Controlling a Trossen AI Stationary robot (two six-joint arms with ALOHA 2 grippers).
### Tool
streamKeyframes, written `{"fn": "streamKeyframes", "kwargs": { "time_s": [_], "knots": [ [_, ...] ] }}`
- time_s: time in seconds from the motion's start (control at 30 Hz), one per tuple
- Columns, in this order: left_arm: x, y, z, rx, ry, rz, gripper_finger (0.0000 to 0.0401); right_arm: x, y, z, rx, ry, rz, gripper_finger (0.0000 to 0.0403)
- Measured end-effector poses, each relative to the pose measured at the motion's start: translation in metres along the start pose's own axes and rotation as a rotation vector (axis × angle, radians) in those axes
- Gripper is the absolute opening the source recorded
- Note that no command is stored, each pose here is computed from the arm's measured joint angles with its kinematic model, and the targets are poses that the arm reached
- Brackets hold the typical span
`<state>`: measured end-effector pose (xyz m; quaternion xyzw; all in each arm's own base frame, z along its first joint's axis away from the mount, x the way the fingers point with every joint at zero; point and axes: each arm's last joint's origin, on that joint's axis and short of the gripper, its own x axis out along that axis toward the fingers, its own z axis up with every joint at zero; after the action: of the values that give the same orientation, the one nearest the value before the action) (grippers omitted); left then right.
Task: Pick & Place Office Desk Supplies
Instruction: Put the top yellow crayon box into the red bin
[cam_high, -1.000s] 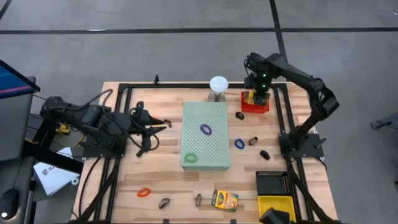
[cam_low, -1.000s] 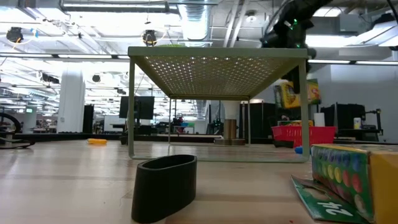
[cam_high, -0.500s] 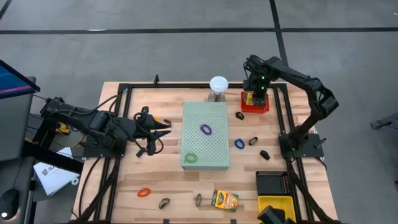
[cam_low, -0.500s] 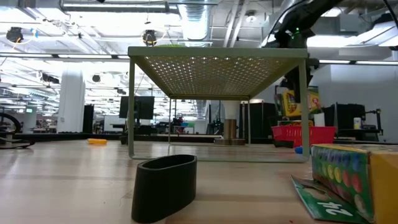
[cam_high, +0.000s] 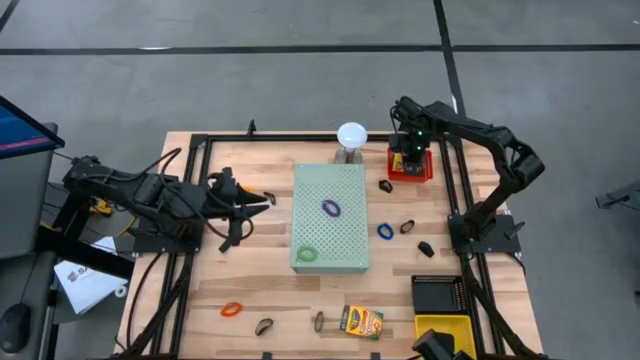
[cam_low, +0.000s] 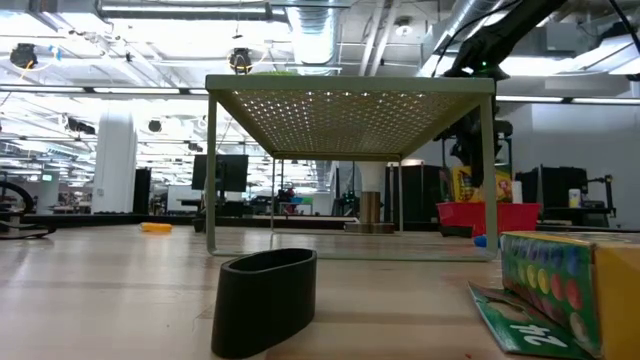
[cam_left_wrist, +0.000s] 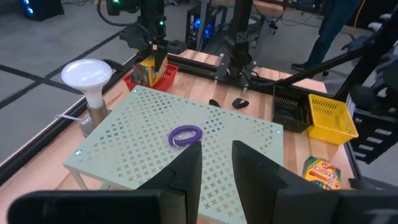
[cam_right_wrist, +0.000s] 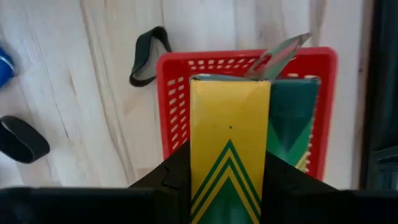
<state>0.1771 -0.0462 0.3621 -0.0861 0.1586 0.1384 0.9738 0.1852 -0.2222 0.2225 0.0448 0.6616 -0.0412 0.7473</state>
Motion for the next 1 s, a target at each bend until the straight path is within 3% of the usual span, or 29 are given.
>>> {"fn": "streamKeyframes", "kwargs": {
  "time_s": [0.17,0.33,0.83,1.0],
  "knots": [
    [-0.005,0.003,0.002,-0.031,-0.017,-0.006,0.0084,0.010,0.000,-0.008,0.017,0.025,0.015,0.0109],
    [-0.006,0.003,0.003,-0.034,-0.021,-0.008,0.0084,0.013,-0.001,-0.010,0.020,0.076,-0.053,0.0109],
    [-0.006,0.003,0.003,-0.037,-0.025,-0.010,0.0084,0.013,-0.008,-0.002,0.055,-0.006,-0.120,0.0109],
    [-0.006,0.003,0.003,-0.049,-0.026,-0.010,0.0084,0.012,-0.011,0.000,0.078,-0.025,-0.149,0.0126]
  ]
}}
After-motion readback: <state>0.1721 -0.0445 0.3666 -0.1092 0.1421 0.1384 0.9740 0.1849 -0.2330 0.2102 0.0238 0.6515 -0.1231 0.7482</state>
